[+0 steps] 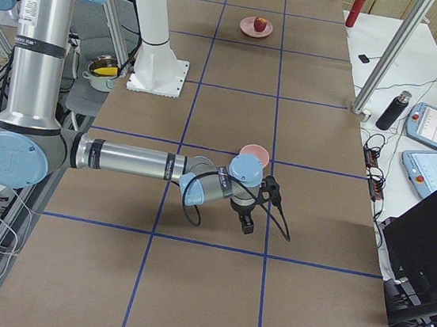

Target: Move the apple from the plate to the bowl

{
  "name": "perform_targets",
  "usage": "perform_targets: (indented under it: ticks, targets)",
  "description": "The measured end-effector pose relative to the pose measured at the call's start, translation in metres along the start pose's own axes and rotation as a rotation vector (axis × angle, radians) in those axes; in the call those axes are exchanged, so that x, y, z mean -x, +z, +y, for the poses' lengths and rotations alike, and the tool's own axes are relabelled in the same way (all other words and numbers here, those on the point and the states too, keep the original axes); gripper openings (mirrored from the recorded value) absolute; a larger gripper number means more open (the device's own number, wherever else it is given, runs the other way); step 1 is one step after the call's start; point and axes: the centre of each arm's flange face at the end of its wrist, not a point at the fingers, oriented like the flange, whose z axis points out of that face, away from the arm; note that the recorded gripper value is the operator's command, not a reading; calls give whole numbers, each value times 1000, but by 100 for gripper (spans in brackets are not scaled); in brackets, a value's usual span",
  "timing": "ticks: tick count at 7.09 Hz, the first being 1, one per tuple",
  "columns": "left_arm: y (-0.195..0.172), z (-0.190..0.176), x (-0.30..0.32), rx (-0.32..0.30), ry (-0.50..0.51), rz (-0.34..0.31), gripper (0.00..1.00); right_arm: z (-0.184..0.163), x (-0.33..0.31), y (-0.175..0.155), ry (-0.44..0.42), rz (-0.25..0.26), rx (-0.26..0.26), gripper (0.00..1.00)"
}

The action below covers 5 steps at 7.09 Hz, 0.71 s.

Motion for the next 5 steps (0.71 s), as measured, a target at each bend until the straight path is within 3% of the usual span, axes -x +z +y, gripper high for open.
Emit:
perform_targets:
  ticks: [5]
  targets:
    - [3,1,3,7,-7,0,98,-37,46,10,-45,-26,-1,100]
